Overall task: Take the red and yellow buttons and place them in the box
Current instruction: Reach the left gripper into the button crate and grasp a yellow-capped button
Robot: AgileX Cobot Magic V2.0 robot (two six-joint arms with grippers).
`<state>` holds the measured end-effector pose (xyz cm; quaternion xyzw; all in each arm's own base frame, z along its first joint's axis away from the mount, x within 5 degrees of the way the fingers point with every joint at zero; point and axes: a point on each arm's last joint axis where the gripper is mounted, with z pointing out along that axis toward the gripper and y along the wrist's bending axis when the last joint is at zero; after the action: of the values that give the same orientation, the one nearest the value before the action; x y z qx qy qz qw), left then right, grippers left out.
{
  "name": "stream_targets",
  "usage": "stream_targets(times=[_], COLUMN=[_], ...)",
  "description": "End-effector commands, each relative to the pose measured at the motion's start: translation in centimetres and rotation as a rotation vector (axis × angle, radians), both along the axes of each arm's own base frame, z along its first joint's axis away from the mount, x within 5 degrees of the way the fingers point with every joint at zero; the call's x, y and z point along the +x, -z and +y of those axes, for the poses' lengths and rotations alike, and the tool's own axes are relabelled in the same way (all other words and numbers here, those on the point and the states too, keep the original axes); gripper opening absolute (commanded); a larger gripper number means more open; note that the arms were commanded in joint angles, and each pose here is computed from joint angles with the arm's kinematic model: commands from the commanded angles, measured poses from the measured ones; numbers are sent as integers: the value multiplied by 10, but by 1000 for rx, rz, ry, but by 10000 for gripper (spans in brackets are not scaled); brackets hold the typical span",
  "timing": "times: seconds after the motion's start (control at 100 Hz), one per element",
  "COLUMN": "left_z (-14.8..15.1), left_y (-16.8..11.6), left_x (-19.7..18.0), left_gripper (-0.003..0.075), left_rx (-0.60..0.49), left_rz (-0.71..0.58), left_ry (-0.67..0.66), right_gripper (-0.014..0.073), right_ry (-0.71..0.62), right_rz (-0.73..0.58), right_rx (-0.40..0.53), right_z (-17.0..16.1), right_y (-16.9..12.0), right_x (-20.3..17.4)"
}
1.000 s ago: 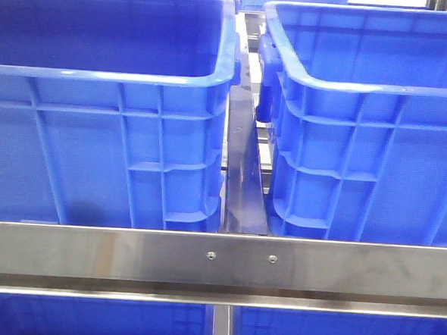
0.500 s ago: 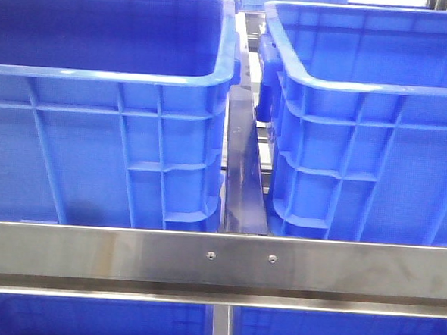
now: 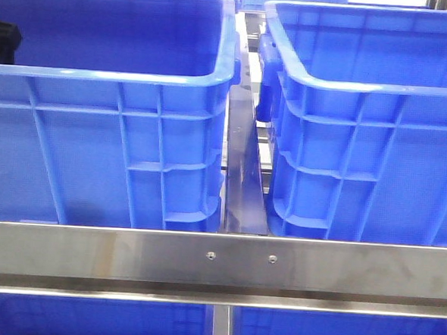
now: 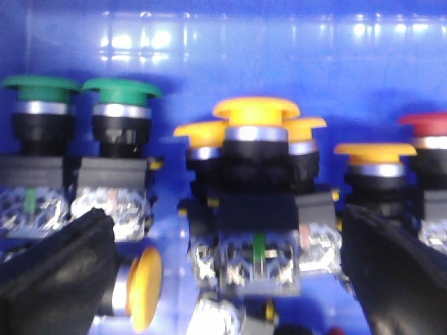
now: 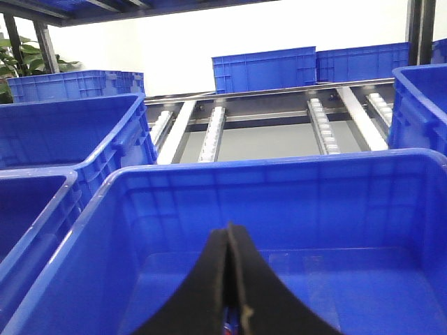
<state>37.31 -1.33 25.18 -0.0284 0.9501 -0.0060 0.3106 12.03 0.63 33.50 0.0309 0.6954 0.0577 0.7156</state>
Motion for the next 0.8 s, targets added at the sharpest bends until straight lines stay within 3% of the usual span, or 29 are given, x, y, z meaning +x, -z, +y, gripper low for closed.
stream_targets(times=[0.0, 0.56, 0.65, 0.79], left_z=[0, -1, -1, -1], left_y=[-21, 8, 8, 0], left_x=[7, 24, 24, 22], left_gripper=[606, 593, 500, 209], left_rx=[-18, -15, -15, -15], left_rz=[-124, -95, -95, -111], left_ry=[-6, 0, 0, 0], right_gripper=[-68, -68, -68, -68], right_ry=[3, 4, 6, 6], right_rz=[-28, -27, -27, -27], right_rx=[-10, -10, -9, -9], right_z=[0, -1, -1, -1], right_y=[-10, -9, -9, -9], right_x=[-1, -1, -1, -1])
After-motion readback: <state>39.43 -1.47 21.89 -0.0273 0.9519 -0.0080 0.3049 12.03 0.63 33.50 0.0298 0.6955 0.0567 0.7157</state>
